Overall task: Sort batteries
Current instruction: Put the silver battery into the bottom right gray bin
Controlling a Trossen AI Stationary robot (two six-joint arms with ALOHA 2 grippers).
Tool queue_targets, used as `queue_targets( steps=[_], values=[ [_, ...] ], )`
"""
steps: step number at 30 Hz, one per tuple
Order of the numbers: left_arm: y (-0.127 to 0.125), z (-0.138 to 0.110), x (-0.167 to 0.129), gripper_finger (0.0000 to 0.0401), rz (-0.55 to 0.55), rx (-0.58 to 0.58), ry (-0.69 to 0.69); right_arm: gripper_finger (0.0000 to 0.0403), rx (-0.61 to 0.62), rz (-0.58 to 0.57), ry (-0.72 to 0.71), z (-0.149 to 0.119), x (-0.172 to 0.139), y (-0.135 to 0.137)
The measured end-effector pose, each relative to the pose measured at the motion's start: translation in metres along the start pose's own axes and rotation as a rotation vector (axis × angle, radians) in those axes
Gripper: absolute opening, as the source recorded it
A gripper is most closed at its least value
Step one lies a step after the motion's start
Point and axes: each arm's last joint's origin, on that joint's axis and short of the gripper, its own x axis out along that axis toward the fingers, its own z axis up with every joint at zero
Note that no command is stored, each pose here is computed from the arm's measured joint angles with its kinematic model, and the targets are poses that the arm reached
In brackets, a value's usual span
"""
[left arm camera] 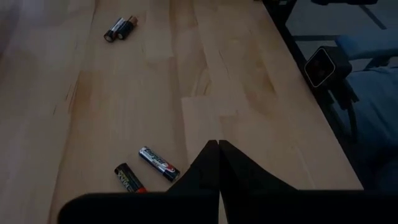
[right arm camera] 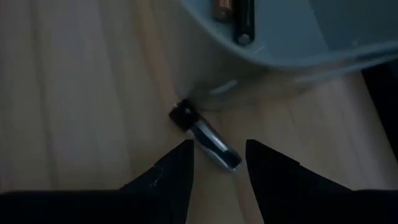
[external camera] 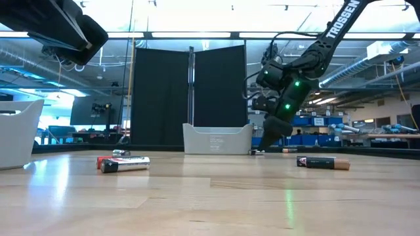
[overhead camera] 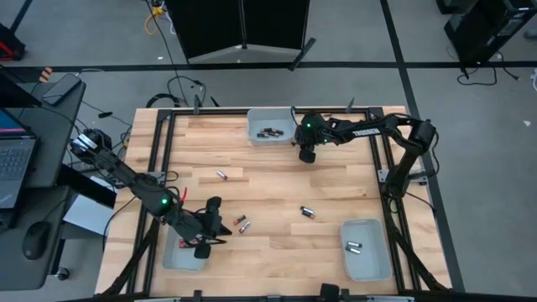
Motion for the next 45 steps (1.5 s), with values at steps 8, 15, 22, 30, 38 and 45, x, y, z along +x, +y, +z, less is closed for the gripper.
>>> queue_targets(
  steps=[8,15,22,30,38,45],
  values=[
    [0.0,0.0,0.0,0.0005,0.0,0.001,0.0,0.0158,0.009,0.066,-0.005,-0.002,0.0,-0.001],
    [0.0,0.0,0.0,0.0005,0.0,0.001,0.0,0.0158,0.014,0.096,0.061,-0.009,0.0,0.002],
    [0.0,0.0,0.0,0.0005,0.0,0.001,0.001,0.0152,0.051,0.127,0.138,-0.011,-0.003,0.015],
    [0.0,0.0,0.0,0.0005,0.0,0.002,0.001,0.0146,0.077,0.145,0.081,-0.002,-0.005,0.029],
    [0.0,0.0,0.0,0.0005,0.0,0.001,0.0,0.0144,0.253,0.139,0.025,0.007,-0.005,0.035],
    [0.0,0.0,0.0,0.0005,0.0,0.002,0.0,0.0142,0.27,0.09,0.002,0.014,-0.006,0.05]
  ],
)
